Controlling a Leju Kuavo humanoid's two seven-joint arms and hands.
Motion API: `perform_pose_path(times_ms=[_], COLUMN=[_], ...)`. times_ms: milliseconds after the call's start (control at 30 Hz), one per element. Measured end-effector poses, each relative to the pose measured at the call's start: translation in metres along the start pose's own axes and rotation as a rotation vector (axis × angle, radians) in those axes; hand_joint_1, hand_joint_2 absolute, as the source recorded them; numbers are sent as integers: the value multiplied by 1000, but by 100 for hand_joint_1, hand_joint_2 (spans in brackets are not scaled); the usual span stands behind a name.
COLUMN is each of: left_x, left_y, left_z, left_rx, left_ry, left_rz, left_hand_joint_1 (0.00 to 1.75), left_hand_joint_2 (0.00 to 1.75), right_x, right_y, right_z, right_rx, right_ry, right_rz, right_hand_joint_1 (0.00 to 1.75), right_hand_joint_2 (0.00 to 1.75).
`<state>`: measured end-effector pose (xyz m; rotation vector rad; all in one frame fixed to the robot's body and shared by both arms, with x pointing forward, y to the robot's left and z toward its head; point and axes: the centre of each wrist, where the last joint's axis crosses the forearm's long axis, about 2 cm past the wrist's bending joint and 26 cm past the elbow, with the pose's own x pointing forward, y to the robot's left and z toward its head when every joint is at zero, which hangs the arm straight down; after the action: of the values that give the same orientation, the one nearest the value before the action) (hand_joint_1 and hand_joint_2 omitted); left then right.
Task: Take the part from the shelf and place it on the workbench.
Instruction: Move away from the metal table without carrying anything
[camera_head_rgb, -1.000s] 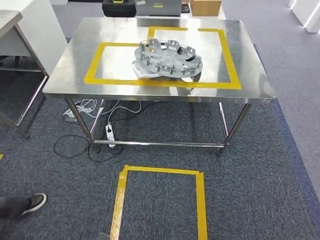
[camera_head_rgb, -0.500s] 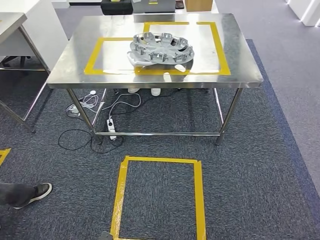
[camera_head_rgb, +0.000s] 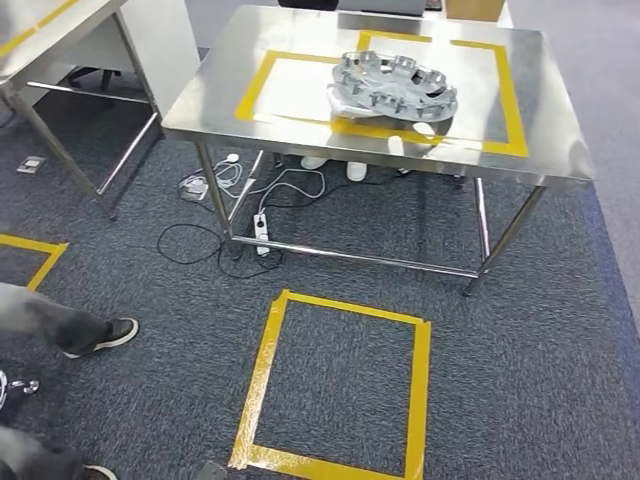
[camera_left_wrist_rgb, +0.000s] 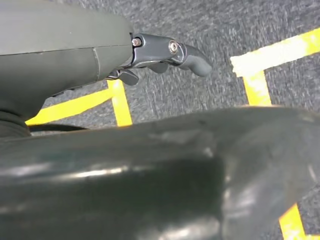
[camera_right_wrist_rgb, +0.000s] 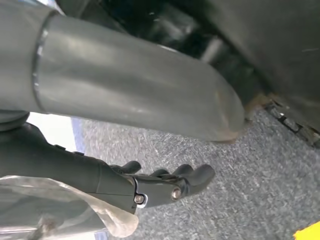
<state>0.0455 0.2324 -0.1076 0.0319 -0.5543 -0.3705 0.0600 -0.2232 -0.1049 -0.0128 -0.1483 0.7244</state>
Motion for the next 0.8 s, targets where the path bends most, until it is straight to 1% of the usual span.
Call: perform_pose_path(times_ms=[333, 600, 800], left_x=[4, 0, -1], left_y=[1, 1, 3], left_z=[-2, 0, 0], left_rx=[-9, -7, -7], left_ry=[0, 7, 8], left_rz=[-4, -3, -5], left_hand_joint_1=[0, 0, 0], left_hand_joint_2=[0, 0, 0], right_x=[-3, -5, -4], right_y=[-2, 2, 2], right_z=[0, 0, 0], right_rx=[37, 44, 70], right_ry=[24, 24, -18], right_rz=[63, 90, 99], right_hand_joint_1=[0, 0, 0], right_hand_joint_2=[0, 0, 0])
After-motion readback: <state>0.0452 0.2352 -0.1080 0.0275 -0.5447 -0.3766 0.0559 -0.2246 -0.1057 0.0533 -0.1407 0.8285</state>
